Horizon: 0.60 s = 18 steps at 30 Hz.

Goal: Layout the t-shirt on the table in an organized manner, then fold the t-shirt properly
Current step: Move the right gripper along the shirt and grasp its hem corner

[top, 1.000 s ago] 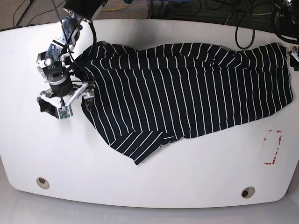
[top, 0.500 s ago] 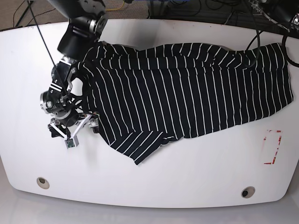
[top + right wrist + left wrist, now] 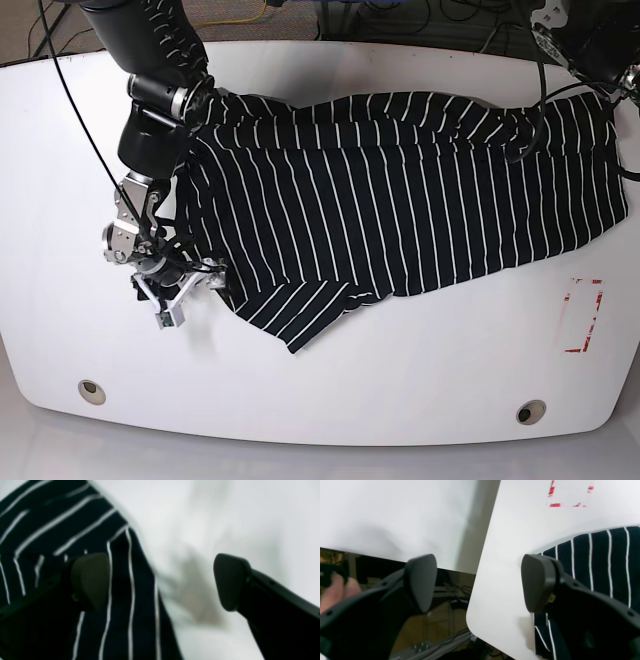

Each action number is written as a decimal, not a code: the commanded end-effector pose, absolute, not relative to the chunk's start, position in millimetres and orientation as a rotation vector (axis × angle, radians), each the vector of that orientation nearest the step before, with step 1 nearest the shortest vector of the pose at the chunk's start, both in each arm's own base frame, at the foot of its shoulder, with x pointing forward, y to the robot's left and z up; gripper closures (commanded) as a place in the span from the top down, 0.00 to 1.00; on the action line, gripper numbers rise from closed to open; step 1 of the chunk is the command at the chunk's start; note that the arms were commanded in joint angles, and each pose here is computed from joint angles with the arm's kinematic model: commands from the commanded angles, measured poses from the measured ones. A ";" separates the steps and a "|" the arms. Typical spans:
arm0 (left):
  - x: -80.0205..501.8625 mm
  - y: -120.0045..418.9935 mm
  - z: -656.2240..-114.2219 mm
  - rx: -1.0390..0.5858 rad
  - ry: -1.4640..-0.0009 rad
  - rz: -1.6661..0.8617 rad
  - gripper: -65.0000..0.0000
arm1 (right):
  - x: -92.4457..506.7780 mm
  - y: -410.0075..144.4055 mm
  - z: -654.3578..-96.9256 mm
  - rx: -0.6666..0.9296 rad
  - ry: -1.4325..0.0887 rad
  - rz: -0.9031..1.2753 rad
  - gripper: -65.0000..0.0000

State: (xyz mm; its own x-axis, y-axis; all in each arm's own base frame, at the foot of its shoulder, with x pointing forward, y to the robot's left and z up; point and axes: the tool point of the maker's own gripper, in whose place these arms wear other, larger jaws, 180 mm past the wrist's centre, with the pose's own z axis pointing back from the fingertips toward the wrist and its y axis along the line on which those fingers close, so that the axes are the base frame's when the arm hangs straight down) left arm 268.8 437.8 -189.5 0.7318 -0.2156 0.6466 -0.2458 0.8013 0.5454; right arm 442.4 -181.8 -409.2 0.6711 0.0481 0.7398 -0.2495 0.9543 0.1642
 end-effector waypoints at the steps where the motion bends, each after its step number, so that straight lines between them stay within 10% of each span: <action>1: 271.4 442.4 -172.4 0.691 -0.801 0.018 0.76 | 459.1 -178.9 -391.0 0.288 -0.893 0.160 0.98; 18: 261.2 447.4 -205.4 0.646 -0.708 0.014 0.76 | 449.7 -118.6 -407.0 0.397 -0.861 0.167 0.98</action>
State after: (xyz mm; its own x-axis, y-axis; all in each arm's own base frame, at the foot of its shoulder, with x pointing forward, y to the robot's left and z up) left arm 258.5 441.6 -212.4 0.7776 -0.1933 0.5983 -0.2137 0.8137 0.5406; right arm 443.2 -123.0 -415.4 0.6522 -0.0292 0.7574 -0.2812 0.9187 0.2775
